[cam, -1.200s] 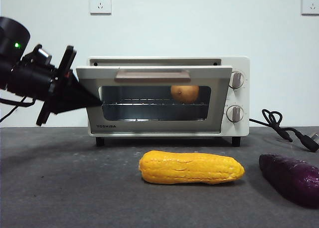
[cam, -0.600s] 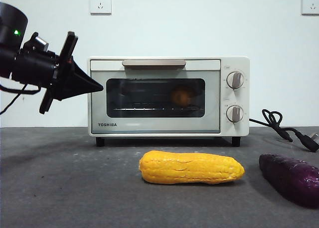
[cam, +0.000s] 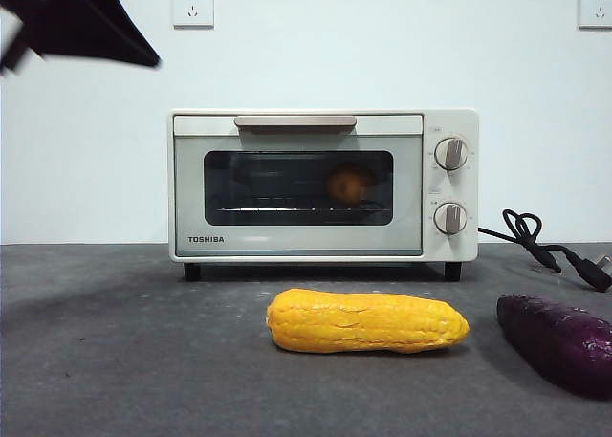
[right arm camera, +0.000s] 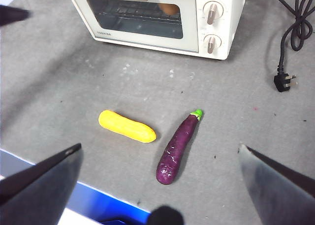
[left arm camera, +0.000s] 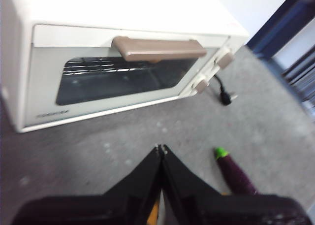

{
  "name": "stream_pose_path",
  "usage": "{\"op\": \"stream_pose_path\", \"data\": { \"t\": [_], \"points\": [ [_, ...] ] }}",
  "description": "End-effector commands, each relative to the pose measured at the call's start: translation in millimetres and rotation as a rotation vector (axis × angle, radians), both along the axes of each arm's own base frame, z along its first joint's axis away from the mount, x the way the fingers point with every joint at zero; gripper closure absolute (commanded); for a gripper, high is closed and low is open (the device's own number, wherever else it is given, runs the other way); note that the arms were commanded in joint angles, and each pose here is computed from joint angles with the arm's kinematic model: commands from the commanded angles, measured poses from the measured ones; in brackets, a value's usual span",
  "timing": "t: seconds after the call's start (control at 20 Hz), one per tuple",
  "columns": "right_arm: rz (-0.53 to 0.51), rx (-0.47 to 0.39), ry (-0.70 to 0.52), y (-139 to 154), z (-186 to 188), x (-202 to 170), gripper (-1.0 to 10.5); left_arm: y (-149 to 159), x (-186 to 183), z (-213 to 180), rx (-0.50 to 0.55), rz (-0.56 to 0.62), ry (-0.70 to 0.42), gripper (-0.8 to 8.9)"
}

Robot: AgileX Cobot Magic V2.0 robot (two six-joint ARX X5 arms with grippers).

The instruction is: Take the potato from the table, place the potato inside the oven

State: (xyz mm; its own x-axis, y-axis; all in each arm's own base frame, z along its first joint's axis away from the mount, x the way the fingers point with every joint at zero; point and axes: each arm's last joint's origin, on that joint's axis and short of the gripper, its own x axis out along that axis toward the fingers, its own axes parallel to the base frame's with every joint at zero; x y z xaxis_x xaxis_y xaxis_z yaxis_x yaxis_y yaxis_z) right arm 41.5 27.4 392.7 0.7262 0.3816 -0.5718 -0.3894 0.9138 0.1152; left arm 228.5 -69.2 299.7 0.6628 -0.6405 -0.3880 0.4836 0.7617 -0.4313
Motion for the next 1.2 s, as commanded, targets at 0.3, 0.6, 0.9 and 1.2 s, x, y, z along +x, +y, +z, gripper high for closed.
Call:
{"op": "stream_pose_path", "data": {
  "t": [0.3,0.6,0.9,1.2],
  "points": [
    [0.164,0.008,0.001,12,1,8,4.1,15,-97,33,0.16,0.045,-0.105,8.21],
    [0.187,-0.009,0.037,19,-1,16,8.9,30,-143,50,0.238,0.078,-0.093,8.21],
    [0.166,0.004,0.059,21,-2,19,9.5,35,-156,70,0.23,0.07,-0.097,8.2],
    [0.166,0.003,0.058,21,-2,19,9.5,36,-158,66,0.246,0.065,-0.059,8.18]
  ]
}}
